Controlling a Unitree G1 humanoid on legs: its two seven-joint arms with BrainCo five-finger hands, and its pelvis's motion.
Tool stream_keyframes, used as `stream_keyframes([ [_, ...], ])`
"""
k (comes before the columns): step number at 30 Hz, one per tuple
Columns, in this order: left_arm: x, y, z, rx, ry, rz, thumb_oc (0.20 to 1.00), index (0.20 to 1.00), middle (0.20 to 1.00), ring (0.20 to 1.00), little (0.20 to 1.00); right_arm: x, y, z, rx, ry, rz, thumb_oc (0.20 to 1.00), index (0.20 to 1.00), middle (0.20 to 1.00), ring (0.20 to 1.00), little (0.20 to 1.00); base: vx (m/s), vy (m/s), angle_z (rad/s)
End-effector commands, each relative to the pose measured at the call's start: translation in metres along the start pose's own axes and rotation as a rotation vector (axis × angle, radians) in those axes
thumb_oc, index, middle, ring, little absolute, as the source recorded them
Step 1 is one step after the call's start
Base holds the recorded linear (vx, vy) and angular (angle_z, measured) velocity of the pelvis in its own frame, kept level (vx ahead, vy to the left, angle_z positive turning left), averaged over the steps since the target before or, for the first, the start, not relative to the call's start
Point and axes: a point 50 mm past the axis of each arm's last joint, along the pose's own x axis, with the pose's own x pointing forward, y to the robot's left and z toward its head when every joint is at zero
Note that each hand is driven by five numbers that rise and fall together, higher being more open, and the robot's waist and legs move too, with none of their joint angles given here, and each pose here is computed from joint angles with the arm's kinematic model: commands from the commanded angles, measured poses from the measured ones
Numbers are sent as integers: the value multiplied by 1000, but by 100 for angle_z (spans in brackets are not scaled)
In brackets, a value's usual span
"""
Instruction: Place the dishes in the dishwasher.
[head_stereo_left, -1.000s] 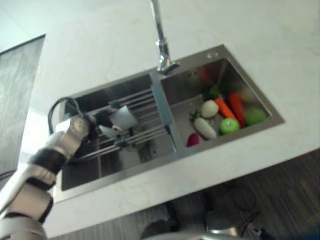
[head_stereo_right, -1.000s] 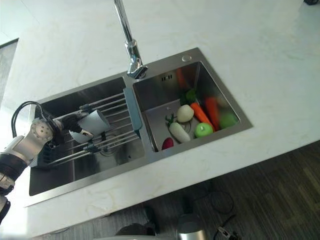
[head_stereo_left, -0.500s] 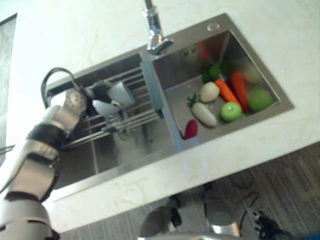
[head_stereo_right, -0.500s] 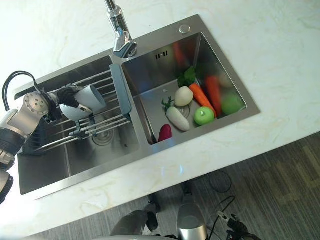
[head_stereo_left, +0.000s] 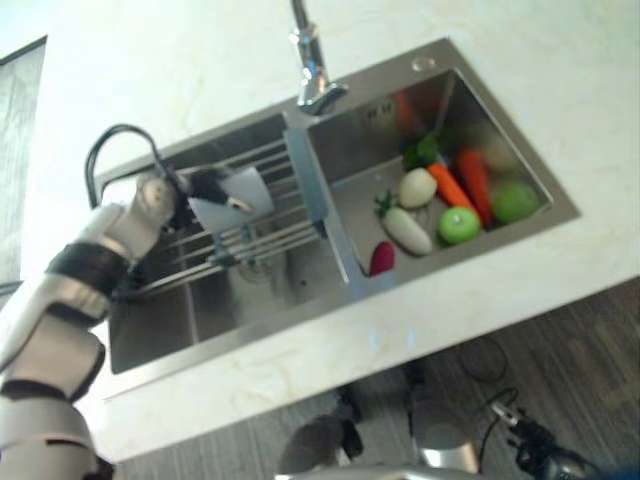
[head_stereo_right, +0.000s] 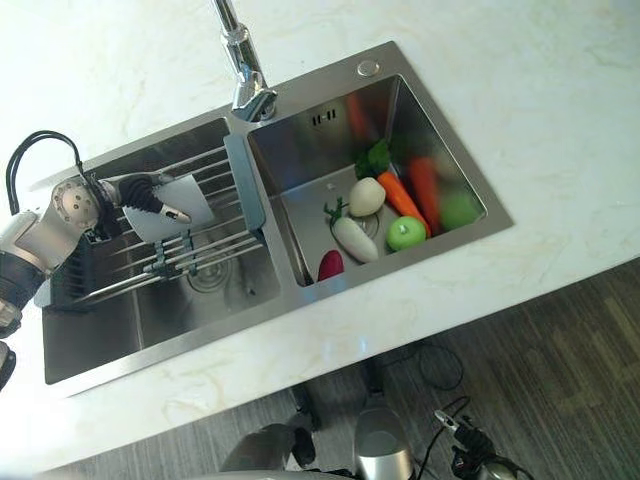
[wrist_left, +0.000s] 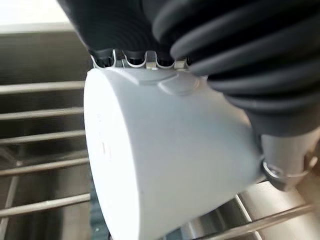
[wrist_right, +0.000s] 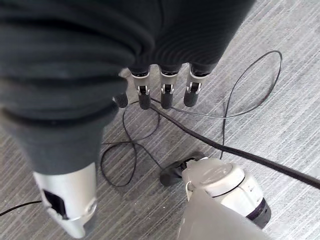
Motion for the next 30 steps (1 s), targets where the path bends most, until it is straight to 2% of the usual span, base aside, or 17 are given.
stream_keyframes([
  [1,-19,38,-23,94,115,176,200,200,200,200,200,-13,-26,-35,3,107,-109,1000,1000,1000,1000,1000,101,20,17],
  [2,-32,62,-29,106,154,277,200,200,200,200,200,-19,-37,-45,3,156,-156,1000,1000,1000,1000,1000,87,22,10],
  [5,-49,86,-29,124,161,403,200,200,200,200,200,-26,-45,-63,38,244,-207,1000,1000,1000,1000,1000,27,-11,13],
  [8,-66,106,-27,127,140,544,200,200,200,200,200,-30,-48,-72,49,297,-230,1000,1000,1000,1000,1000,31,-65,21],
  [11,-79,111,-27,6,63,658,200,200,200,200,200,-29,-40,-77,-16,335,-204,1000,1000,1000,1000,1000,37,-73,25],
  [13,-86,94,-20,-32,-22,684,200,200,200,200,200,-21,-21,-73,-11,334,-163,1000,1000,1000,1000,1000,65,-112,38],
  [16,-93,49,-29,-119,-54,737,200,200,200,200,200,-13,10,-69,-103,332,-50,1000,1000,1000,1000,1000,42,-117,69],
  [20,-106,11,-42,-206,-51,823,200,200,200,200,200,-14,25,-78,-217,410,31,1000,1000,1000,1000,1000,21,-162,61],
  [26,-129,-5,-42,-246,-100,929,200,200,200,200,200,-18,30,-90,-276,475,73,1000,1000,1000,1000,1000,-46,-154,58],
  [30,-117,-19,-34,-304,-146,917,200,200,200,200,200,-12,25,-76,-304,436,0,1000,1000,1000,1000,1000,-249,-6,169],
])
